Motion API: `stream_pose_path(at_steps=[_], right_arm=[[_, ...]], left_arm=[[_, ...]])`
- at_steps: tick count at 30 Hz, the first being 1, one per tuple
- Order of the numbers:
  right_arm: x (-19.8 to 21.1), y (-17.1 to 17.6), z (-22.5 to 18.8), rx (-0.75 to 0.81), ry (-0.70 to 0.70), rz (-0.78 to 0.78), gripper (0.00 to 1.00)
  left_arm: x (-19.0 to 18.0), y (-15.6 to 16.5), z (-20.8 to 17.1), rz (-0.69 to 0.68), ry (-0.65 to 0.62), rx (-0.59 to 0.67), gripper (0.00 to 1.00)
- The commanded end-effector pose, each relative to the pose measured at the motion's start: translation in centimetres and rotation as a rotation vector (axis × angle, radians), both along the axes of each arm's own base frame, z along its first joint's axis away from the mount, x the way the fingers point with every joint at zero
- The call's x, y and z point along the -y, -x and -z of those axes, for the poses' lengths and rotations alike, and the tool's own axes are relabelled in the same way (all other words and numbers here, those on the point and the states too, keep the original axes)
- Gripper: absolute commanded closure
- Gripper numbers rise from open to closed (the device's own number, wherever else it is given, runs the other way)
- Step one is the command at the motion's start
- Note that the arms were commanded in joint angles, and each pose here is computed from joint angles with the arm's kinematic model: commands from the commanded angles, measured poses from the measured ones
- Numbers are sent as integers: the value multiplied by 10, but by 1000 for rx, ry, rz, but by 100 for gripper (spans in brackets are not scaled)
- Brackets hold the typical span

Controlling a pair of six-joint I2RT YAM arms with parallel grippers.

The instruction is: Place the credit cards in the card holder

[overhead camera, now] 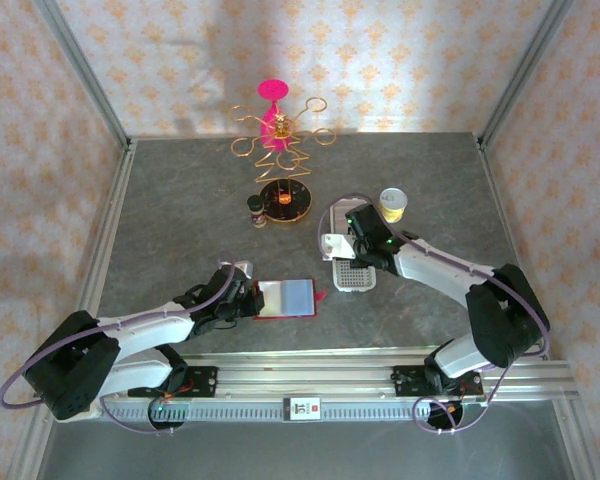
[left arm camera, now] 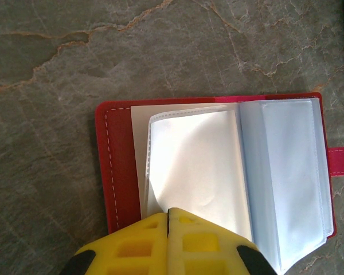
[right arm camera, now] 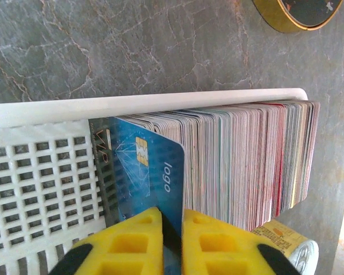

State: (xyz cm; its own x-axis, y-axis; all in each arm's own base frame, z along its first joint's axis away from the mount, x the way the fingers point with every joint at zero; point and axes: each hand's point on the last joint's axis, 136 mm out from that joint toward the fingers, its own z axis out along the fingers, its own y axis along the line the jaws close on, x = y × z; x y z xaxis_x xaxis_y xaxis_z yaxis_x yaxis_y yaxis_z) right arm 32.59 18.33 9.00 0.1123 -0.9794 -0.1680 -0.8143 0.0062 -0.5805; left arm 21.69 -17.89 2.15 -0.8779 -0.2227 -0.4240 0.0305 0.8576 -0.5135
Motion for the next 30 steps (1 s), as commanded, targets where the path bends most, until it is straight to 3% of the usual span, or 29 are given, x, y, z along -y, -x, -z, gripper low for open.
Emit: stream_pose_path(at_steps=[1, 8, 19, 21, 23, 30], right_arm=[[3, -1, -10, 34, -10, 20, 92], [2, 9, -11, -13, -40, 25, 100], [-7, 51, -23, -160, -149, 43, 100], [-14, 60, -33, -185, -216, 56, 100], [-26, 66, -52, -190, -327, 79, 100], [-65, 69, -142, -257, -914, 306, 100]], left_arm=[[1, 3, 2, 2, 2, -16, 100], [2, 4, 1, 4, 3, -14, 100], [3, 3, -5, 7, 14, 5, 100], [3, 3, -8, 7, 20, 13, 100], [3, 3, -10, 10, 22, 21, 93], [2, 2, -14, 6, 18, 23, 81]])
